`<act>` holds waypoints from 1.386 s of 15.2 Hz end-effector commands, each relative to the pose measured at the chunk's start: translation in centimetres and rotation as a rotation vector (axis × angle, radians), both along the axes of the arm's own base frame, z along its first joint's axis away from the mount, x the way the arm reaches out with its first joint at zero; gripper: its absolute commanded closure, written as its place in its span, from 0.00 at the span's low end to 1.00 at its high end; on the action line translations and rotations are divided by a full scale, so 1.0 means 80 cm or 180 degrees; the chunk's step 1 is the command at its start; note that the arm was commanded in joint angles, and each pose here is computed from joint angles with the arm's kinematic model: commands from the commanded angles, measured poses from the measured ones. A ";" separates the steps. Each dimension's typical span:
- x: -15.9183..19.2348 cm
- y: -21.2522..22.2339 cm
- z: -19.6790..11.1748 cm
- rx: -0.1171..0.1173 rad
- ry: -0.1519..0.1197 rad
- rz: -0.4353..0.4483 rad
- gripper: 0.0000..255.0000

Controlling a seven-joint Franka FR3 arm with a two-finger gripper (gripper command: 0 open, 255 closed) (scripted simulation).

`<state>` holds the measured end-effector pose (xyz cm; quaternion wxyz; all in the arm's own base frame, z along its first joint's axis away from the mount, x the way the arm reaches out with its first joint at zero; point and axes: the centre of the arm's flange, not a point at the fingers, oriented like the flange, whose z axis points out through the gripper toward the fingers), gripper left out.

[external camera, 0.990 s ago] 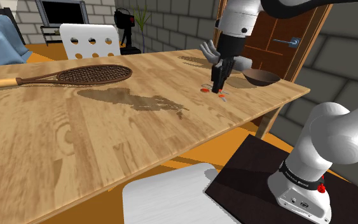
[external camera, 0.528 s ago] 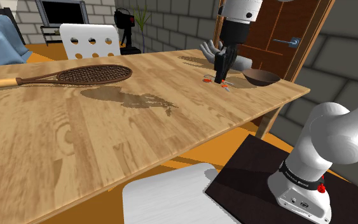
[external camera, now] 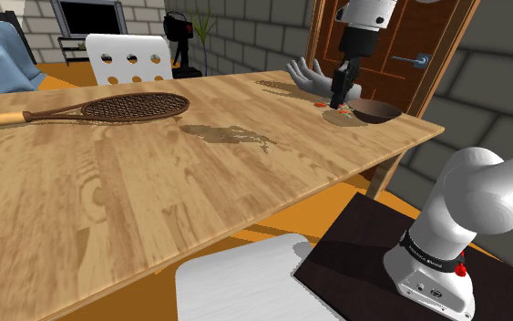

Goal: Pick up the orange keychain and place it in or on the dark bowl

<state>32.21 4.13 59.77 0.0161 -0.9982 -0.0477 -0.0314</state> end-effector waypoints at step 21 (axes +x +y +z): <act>-0.024 -0.366 0.007 0.0000 0.0002 0.0004 1.00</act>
